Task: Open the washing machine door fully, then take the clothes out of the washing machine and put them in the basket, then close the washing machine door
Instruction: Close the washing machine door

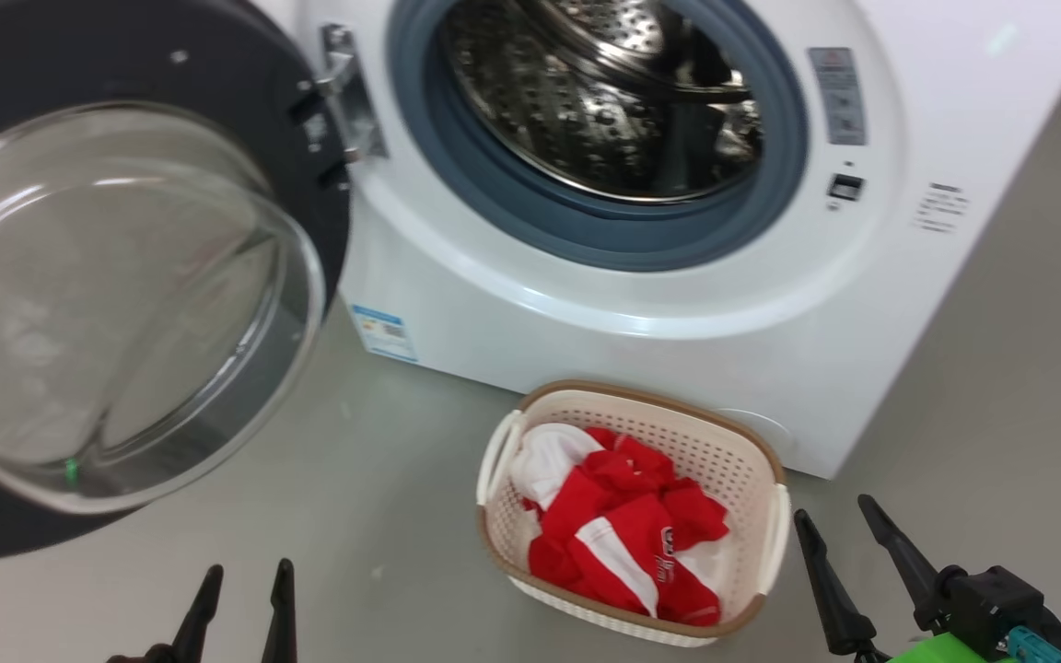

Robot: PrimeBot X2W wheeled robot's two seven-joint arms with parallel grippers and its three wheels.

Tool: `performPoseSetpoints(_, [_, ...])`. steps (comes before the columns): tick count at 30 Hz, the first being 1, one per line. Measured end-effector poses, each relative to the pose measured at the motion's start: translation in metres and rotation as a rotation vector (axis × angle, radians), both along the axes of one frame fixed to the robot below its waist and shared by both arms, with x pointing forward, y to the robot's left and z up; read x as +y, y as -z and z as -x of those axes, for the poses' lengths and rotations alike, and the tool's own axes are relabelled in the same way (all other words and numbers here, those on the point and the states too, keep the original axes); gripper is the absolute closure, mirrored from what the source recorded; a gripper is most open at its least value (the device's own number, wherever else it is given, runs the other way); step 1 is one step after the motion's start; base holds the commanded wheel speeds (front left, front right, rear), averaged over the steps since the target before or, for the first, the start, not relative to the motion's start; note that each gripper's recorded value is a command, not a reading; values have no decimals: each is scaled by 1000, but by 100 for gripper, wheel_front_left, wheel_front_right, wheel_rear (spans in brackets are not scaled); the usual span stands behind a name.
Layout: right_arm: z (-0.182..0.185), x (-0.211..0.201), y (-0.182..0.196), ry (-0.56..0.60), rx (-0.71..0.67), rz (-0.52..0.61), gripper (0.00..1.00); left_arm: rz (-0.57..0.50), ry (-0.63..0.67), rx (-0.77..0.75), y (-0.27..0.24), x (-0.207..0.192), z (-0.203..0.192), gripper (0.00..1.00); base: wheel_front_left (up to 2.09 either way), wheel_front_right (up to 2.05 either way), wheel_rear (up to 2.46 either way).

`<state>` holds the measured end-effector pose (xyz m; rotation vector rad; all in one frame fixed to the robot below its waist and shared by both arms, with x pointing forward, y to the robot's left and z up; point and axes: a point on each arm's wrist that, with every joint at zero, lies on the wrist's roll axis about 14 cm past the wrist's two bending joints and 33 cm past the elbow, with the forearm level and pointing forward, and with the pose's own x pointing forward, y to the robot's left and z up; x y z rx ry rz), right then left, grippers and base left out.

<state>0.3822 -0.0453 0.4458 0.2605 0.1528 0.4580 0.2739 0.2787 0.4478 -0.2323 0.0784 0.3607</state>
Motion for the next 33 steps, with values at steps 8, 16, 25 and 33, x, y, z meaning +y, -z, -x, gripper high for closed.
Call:
performPoseSetpoints(8, [7,49,0,-165,-2,5,0,20,-144,1,1,22,39,0,0,0,0])
performPoseSetpoints(16, [3,89,-9,-285,-24,-17,0,41,-257,-13,-2,37,65,0,0,0,0])
performPoseSetpoints(25, [8,92,-7,-305,-17,-11,0,51,-275,-42,-8,39,67,100,0,0,0])
performPoseSetpoints(33, [6,88,-10,-277,-16,-26,0,-25,-296,-235,-69,68,60,100,0,0,0])
